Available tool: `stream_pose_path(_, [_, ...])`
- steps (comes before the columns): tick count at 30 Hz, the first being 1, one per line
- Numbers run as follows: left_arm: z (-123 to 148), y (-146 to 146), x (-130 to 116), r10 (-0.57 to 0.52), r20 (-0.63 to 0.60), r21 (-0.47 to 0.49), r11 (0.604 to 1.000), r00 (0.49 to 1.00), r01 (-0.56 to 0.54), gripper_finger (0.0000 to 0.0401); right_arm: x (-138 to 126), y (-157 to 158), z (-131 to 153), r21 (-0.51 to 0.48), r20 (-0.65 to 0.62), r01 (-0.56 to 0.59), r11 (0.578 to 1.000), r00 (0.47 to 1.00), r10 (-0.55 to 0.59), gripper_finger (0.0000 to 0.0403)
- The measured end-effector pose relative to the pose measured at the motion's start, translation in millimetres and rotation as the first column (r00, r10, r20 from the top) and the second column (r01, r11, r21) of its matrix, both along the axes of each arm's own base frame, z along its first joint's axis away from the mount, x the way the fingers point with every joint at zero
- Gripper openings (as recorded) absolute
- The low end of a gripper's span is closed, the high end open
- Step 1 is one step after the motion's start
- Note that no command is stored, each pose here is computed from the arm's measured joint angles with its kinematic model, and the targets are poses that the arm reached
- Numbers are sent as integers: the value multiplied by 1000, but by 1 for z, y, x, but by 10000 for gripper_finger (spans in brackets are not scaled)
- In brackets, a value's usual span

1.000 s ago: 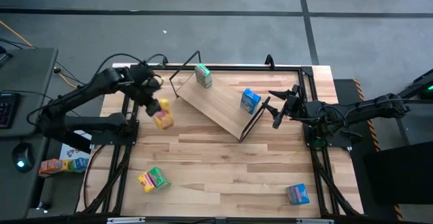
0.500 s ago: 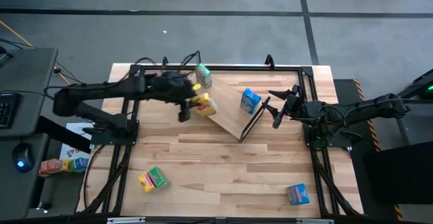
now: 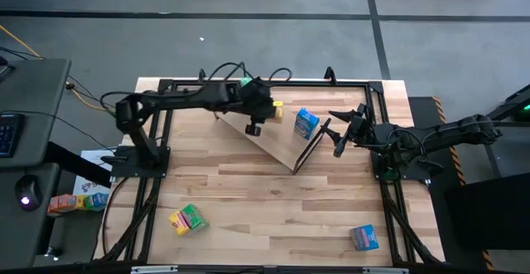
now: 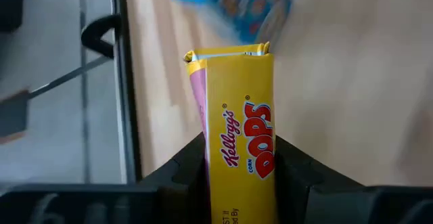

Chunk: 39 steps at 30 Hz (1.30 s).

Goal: Stack cereal on shelf
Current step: Put the top yellow cereal box on the shelf

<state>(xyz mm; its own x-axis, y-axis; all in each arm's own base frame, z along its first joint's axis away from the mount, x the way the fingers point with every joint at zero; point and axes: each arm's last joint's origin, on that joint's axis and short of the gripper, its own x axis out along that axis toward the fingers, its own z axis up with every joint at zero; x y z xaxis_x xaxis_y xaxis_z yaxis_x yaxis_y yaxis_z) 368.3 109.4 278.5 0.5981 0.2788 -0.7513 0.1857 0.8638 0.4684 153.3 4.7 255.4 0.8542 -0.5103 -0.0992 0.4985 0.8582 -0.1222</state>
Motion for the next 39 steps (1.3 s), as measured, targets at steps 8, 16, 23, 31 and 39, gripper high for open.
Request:
stream_pose_path(8, [-24,29,8,-5,-73,47,999,997,8,106,0,0,-1,12,-3,-1,1000,1000,1,250])
stream_pose_path(16, [-25,31,12,-56,-31,-7,998,998,56,106,0,0,-1,11,-7,-2,1000,1000,2,250])
stream_pose_path(23, [-26,21,13,-96,-57,2,995,994,96,106,0,0,-1,11,-8,-2,1000,1000,2,250])
stream_pose_path(31, [-26,13,15,-80,-79,45,995,994,84,138,0,0,-1,11,-8,-2,1000,1000,2,250])
stream_pose_path(39, [-26,11,18,-47,-66,76,996,997,52,206,0,0,-1,11,-8,-2,1000,1000,2,250])
